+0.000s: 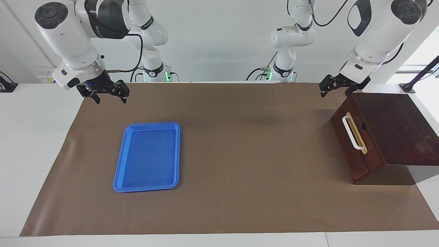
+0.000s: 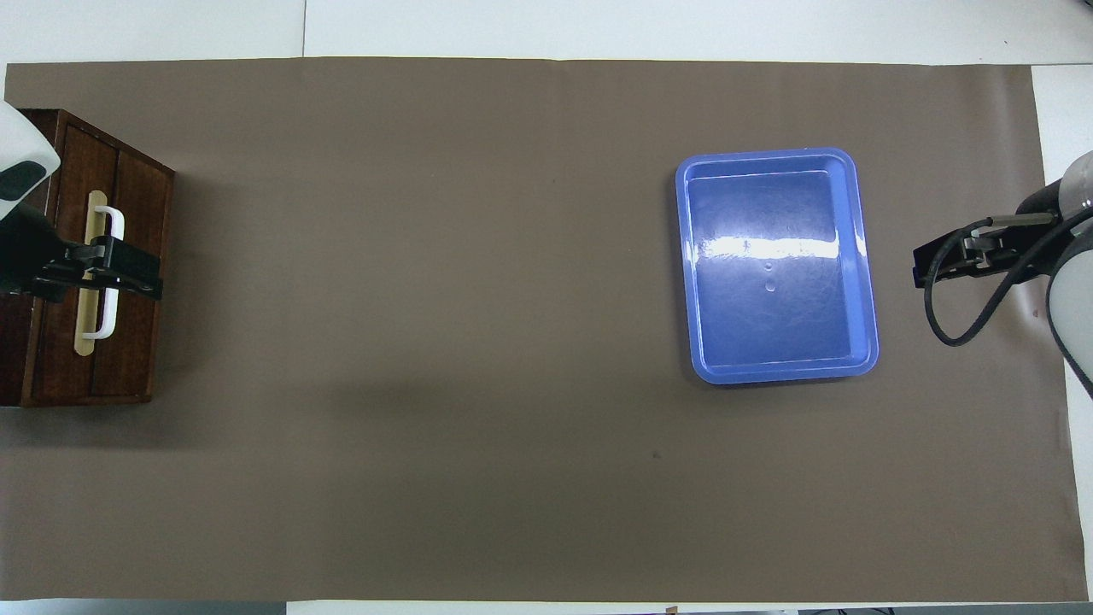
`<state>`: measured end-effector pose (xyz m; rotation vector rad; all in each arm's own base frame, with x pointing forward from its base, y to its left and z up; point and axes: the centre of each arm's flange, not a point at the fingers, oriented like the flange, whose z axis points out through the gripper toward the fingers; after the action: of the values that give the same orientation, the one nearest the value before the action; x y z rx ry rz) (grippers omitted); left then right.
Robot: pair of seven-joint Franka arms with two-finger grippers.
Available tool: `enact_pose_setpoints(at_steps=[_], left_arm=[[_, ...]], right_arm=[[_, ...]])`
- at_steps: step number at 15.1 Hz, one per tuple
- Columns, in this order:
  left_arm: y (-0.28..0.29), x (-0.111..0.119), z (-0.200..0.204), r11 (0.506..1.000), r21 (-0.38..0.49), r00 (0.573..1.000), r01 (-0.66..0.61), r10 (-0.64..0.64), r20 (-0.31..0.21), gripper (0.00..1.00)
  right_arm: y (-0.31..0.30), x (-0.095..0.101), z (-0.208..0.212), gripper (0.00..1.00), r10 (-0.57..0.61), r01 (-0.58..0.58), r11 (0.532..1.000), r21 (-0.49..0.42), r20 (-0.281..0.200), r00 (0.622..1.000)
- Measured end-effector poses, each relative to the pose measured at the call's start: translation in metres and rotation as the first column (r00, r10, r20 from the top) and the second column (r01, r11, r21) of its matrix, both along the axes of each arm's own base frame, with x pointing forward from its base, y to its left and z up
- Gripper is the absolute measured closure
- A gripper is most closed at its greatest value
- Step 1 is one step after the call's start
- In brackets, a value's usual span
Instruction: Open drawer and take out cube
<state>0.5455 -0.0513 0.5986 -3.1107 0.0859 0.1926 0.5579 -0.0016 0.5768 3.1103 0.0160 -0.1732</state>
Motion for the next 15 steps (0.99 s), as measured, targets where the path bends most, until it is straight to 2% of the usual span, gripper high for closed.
enact_pose_setpoints(at_steps=[11, 13, 15], left_arm=[[-0.001, 0.002, 0.003, 1.0, 0.001, 1.0, 0.001, -0.001, 0.017, 0.0], [0.002, 0.006, 0.004, 0.999, 0.034, 0.999, 0.004, -0.006, 0.054, 0.0], [0.005, 0.013, -0.006, 0.993, 0.117, 0.996, 0.021, -0.031, 0.088, 0.0]], right_arm=[[0.002, -0.003, 0.007, 0.0, 0.003, -0.003, 1.0, 0.0, 0.012, 1.0], [-0.004, -0.003, 0.008, 0.0, -0.008, 0.008, 1.0, 0.0, 0.016, 1.0], [-0.008, -0.001, 0.009, 0.0, -0.071, 0.072, 0.997, -0.005, 0.033, 0.997]])
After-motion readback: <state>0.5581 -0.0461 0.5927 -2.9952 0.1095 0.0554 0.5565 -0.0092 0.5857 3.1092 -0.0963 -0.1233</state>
